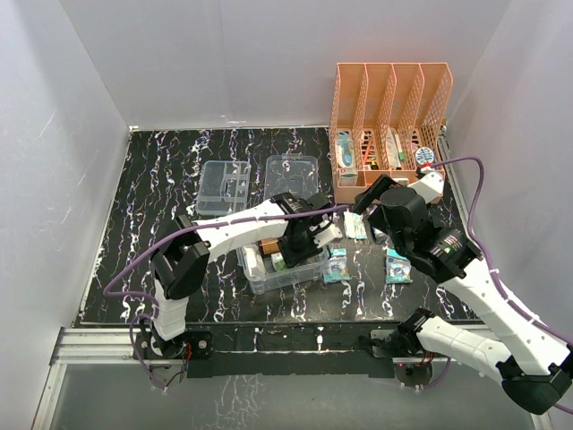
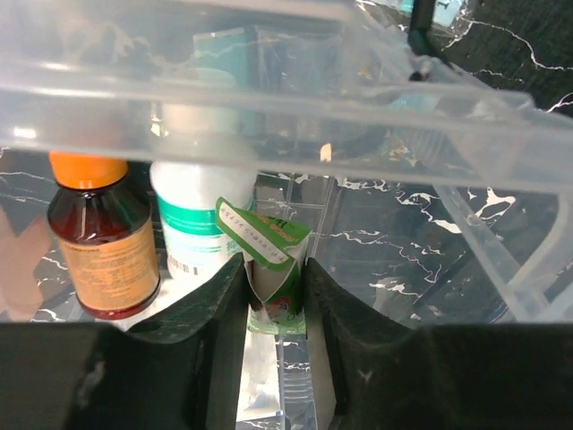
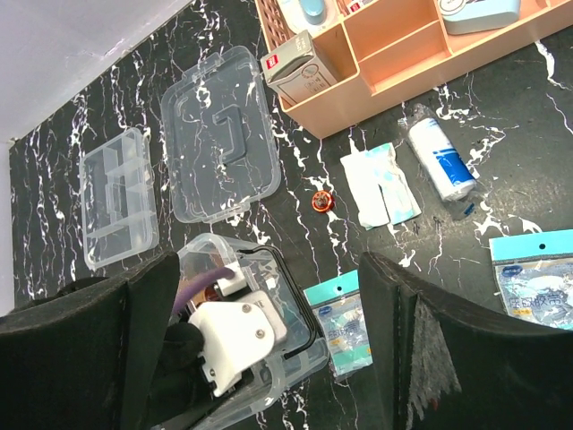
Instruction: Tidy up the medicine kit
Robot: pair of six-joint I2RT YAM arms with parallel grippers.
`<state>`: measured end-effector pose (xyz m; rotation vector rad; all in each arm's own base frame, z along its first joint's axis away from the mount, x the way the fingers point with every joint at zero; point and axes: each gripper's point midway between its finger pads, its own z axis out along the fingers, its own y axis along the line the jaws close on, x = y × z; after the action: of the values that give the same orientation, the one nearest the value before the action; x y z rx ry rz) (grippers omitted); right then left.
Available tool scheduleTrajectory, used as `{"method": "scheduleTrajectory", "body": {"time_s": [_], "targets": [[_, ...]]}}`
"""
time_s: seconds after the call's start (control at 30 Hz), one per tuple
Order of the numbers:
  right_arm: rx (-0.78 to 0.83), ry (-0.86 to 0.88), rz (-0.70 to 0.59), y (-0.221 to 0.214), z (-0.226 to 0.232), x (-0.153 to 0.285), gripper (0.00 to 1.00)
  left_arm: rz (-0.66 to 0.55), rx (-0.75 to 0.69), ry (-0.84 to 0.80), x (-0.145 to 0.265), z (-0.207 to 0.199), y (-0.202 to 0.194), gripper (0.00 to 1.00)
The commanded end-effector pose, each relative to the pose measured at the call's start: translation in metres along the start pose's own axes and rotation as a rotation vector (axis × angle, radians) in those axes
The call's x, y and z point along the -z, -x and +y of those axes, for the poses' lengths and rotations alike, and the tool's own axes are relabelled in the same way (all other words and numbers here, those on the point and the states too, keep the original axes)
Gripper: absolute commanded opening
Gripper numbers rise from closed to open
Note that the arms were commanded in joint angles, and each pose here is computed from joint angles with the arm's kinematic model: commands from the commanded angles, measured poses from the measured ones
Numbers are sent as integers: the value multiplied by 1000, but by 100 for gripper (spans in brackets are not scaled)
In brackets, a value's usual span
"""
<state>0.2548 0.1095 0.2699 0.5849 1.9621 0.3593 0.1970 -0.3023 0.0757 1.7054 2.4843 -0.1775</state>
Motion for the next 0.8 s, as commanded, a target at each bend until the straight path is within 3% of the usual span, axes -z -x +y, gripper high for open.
{"method": "scheduleTrajectory", "body": {"time_s": [0.0, 0.23, 0.53, 0.77], "targets": [[-40, 2, -55, 16, 4, 2, 80, -29, -94, -29, 7, -11, -1, 32], [-32, -5, -49, 14, 5, -2, 80, -12, -117, -21, 4, -10, -4, 54], [24, -17, 1, 0, 7, -13, 80, -135, -50, 91, 45, 23, 28, 55], [175, -86, 175, -49, -10, -44, 80, -271, 117, 153, 107, 69, 38, 55]]}}
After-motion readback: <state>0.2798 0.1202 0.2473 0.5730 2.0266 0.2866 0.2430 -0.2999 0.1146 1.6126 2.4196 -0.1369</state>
